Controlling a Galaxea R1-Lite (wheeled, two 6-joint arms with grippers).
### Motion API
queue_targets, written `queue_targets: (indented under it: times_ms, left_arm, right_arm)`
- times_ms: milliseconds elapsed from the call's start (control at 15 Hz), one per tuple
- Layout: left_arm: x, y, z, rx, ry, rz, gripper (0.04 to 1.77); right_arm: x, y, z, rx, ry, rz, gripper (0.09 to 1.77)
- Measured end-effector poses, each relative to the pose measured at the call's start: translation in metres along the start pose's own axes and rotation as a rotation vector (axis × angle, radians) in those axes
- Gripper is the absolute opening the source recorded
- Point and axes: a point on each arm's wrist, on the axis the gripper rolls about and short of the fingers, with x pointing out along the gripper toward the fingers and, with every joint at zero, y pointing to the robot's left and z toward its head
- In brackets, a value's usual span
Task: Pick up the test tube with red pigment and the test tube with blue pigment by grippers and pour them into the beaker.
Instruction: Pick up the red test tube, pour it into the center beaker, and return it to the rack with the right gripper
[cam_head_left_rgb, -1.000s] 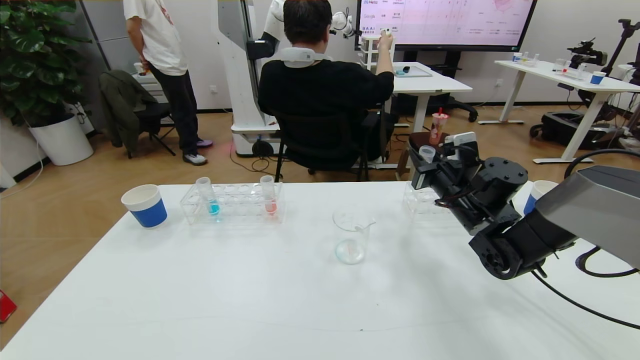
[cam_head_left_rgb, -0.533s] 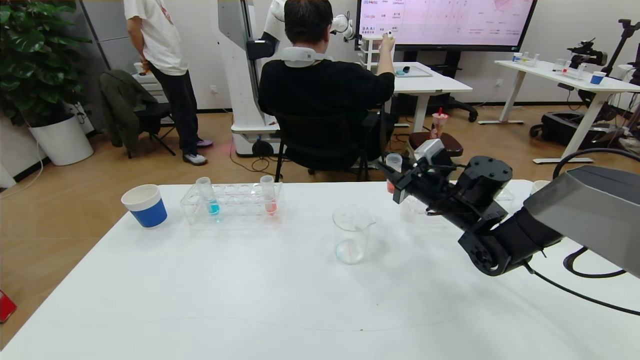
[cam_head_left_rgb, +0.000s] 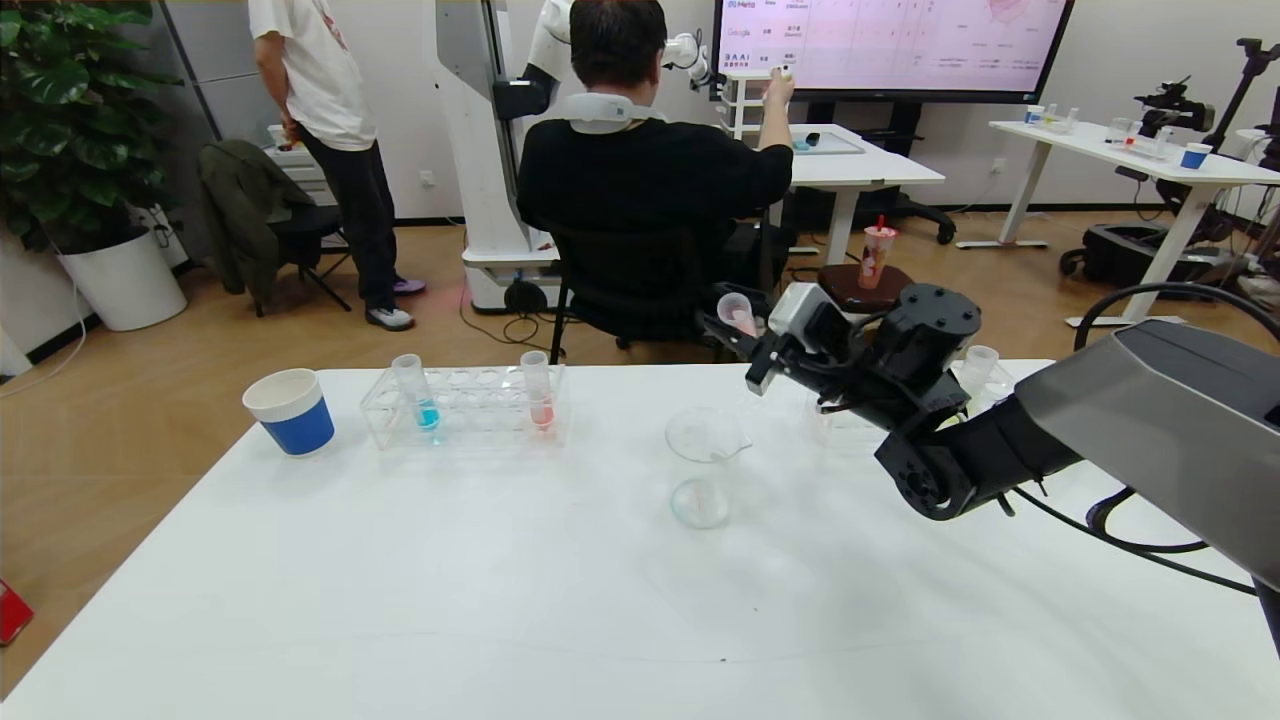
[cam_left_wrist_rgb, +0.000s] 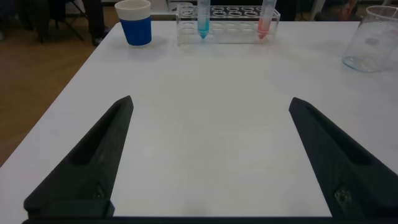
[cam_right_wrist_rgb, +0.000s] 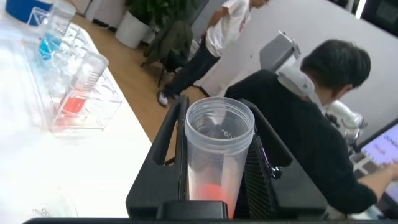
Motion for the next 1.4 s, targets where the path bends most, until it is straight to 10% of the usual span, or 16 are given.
queue_targets:
  times_ms: [467, 1400]
  left_arm:
    - [0.000, 0.000, 0.000, 0.000, 0.000, 0.000, 1.75]
    - [0.000, 0.000, 0.000, 0.000, 0.000, 0.000, 1.75]
  right_arm:
    - [-0.010, -0.001, -0.012, -0.263, -0.108, 0.170, 0.52]
    - [-0.006, 0.005, -0.031, -0.466, -0.288, 0.218, 0.52]
